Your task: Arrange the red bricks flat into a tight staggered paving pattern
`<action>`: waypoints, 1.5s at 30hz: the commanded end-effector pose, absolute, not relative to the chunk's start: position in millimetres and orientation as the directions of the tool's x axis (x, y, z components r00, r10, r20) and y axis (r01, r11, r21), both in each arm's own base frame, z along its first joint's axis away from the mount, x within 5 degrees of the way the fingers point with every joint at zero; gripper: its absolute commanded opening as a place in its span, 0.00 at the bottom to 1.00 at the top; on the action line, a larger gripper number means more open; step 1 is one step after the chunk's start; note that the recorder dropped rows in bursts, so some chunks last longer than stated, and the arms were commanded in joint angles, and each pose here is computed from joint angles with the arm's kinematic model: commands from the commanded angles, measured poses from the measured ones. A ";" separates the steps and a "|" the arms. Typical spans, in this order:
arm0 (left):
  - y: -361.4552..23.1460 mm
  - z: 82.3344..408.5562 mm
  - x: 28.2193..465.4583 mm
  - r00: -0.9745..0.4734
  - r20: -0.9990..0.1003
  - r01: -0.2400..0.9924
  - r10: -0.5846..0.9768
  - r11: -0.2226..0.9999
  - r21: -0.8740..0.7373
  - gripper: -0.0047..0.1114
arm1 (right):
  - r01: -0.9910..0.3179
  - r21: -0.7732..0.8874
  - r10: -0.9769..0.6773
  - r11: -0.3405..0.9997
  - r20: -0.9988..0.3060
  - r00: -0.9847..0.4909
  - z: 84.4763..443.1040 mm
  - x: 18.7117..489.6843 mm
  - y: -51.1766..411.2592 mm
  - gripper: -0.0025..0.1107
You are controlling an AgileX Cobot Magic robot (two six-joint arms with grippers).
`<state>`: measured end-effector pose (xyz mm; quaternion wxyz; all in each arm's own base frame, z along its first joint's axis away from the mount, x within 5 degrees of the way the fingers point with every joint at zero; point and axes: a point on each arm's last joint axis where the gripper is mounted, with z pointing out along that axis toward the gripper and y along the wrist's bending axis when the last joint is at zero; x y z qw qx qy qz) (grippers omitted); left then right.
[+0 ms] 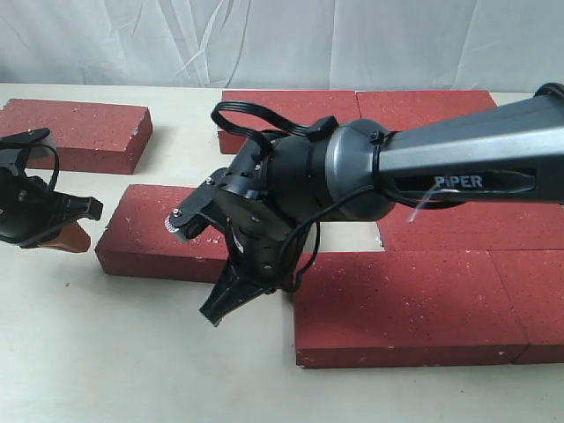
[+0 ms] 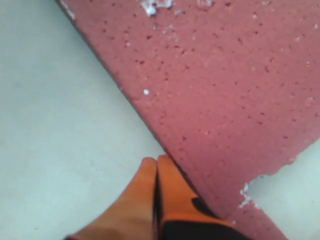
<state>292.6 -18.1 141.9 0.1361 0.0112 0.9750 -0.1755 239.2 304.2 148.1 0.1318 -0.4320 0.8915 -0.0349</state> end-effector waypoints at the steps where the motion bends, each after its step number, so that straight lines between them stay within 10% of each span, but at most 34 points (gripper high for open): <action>1: -17.7 142.4 295.2 -0.959 -0.282 0.066 -0.033 0.939 -0.336 0.04 | -0.759 -0.187 -0.780 0.623 -0.219 -0.586 149.9 242.7 304.0 0.02; 30: -17.1 146.4 303.9 -0.934 -0.347 0.041 -0.086 0.938 -0.343 0.04 | -0.500 0.012 -0.460 0.866 -0.376 -0.805 220.4 292.4 234.9 0.02; 45: -17.8 147.1 305.1 -0.930 -0.353 0.029 -0.106 0.933 -0.357 0.04 | -0.622 0.219 -0.564 0.752 -0.275 -0.779 214.0 272.8 249.6 0.02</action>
